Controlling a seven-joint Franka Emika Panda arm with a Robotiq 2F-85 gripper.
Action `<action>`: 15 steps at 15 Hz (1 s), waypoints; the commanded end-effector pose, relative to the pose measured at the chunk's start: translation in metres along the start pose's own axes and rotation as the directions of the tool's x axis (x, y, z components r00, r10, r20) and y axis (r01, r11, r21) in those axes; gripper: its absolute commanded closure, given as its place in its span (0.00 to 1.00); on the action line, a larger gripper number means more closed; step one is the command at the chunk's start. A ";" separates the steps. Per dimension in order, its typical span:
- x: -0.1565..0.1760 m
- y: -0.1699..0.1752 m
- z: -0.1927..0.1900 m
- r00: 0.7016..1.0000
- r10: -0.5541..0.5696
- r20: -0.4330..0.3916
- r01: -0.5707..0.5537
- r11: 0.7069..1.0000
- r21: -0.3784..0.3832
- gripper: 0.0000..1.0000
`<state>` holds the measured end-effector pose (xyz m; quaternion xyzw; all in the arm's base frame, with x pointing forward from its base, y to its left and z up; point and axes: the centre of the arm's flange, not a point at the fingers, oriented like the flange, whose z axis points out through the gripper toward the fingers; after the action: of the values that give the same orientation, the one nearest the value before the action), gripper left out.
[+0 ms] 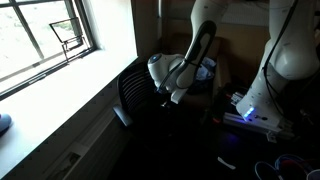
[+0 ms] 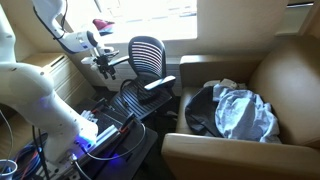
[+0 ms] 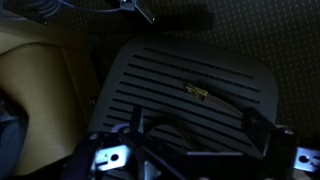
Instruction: Take the belt from the seat and hang it on the backrest of the chair
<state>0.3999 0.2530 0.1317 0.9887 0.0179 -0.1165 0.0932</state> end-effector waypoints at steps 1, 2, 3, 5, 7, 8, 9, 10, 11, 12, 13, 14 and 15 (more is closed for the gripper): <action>-0.004 -0.022 0.021 0.983 -0.168 -0.077 0.162 0.984 -0.080 0.00; -0.004 -0.032 0.023 0.975 -0.196 -0.101 0.183 0.975 -0.130 0.00; -0.002 -0.045 0.027 0.970 -0.200 -0.138 0.173 0.967 -0.187 0.00; 0.011 -0.069 0.040 0.963 -0.141 -0.229 0.085 0.967 -0.239 0.00; 0.026 -0.089 0.054 0.960 -0.007 -0.279 -0.056 0.974 -0.217 0.00; 0.037 -0.096 0.064 0.959 0.062 -0.278 -0.119 0.974 -0.193 0.00; 0.048 -0.099 0.073 0.977 0.102 -0.187 -0.132 0.978 -0.159 0.00; 0.054 -0.100 0.083 0.988 0.095 -0.123 -0.111 0.985 -0.132 0.00; 0.062 -0.098 0.095 0.995 0.023 -0.099 -0.032 0.995 -0.090 0.00; 0.067 -0.091 0.106 0.992 -0.036 -0.121 0.029 0.998 -0.059 0.00; 0.070 -0.085 0.111 0.991 -0.076 -0.108 0.073 0.997 -0.029 0.00; 0.051 -0.092 0.099 0.990 -0.015 -0.142 0.003 0.996 -0.087 0.00; 0.057 -0.086 0.108 0.991 -0.017 -0.134 0.007 0.997 -0.078 0.00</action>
<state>0.4260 0.3177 -0.0002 0.9898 0.0342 -0.0495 0.1294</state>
